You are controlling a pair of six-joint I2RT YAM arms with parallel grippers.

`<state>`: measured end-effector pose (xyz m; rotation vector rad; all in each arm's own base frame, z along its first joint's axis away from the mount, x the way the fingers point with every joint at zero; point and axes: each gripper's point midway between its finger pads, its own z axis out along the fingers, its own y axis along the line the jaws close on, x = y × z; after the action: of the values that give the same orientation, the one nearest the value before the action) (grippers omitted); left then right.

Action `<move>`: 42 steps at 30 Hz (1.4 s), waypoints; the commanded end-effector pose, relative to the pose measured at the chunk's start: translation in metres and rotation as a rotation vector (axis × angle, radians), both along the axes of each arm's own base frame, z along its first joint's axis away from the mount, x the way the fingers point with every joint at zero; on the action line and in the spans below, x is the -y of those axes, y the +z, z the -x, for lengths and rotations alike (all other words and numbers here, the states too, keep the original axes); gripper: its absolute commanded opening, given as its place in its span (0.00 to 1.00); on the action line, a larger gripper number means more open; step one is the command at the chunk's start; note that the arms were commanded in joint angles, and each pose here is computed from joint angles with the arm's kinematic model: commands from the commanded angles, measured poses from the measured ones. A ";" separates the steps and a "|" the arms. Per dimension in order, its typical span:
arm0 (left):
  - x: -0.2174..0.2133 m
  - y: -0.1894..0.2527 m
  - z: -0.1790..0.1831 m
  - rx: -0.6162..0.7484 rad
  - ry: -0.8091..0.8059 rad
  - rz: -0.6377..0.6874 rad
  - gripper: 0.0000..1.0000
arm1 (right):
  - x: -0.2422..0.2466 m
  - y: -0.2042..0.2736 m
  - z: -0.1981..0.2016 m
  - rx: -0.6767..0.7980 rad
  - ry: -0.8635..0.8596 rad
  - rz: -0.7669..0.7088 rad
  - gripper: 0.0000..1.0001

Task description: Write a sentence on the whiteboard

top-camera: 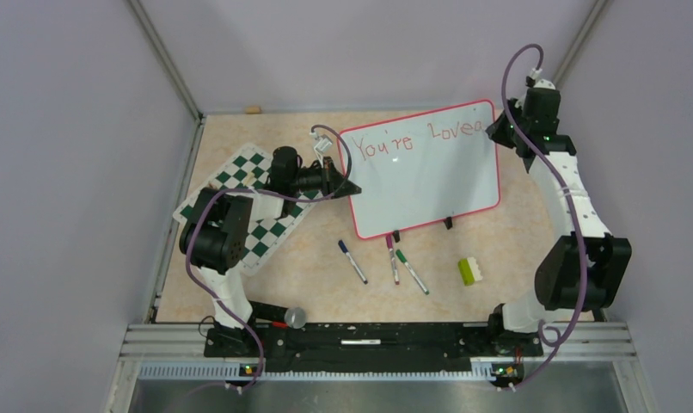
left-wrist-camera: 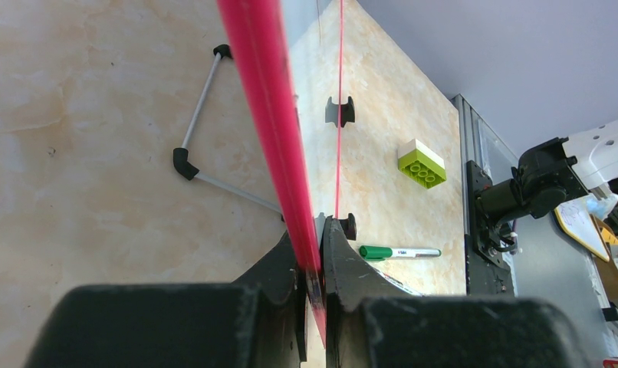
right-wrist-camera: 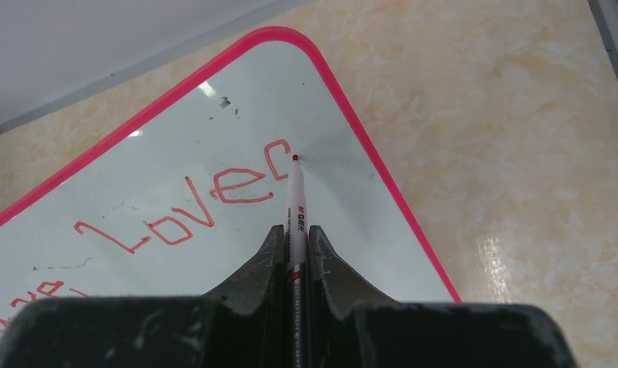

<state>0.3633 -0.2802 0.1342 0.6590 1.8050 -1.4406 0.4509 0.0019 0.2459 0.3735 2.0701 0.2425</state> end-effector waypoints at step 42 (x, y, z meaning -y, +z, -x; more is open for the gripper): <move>0.001 -0.032 0.003 0.105 -0.012 -0.089 0.00 | 0.007 0.027 0.010 0.068 -0.015 0.008 0.00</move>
<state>0.3632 -0.2803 0.1340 0.6581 1.8061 -1.4407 0.4455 -0.0021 0.2380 0.3880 2.0788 0.2273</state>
